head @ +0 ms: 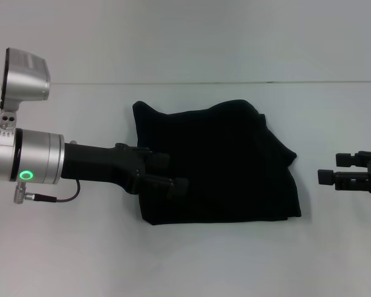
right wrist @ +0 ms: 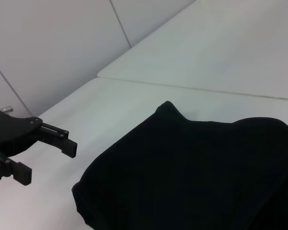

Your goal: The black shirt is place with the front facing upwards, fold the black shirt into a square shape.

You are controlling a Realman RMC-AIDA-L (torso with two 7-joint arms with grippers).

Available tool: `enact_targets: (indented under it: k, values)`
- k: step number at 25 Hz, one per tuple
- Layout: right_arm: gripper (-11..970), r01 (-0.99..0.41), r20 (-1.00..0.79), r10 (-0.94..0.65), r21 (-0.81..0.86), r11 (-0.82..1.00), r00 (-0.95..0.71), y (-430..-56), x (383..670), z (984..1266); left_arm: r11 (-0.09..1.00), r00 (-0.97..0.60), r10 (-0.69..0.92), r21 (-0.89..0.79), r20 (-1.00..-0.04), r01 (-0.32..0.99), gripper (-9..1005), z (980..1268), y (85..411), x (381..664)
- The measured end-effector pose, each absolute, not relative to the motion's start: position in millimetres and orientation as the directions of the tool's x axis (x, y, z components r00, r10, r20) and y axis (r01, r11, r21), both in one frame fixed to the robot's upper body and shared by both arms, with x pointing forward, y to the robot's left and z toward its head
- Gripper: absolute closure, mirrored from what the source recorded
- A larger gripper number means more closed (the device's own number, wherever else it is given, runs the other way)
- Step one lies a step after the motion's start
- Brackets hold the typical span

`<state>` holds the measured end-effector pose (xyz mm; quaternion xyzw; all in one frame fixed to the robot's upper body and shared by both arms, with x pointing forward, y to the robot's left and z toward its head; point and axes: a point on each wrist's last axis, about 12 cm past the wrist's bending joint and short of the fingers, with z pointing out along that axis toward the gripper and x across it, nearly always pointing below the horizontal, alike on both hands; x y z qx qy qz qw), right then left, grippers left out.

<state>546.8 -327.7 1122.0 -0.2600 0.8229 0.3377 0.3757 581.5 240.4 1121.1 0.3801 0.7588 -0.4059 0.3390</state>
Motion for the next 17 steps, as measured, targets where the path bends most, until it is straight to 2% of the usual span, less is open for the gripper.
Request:
enact_targets:
  k: [17]
  values:
    - [83, -0.682, -0.797, -0.169, 0.360, 0.636, -0.579, -327.5, 547.8, 1122.3, 0.371, -0.479, 0.302, -0.361, -0.824, 0.856, 118, 1122.0, 238.3, 581.2]
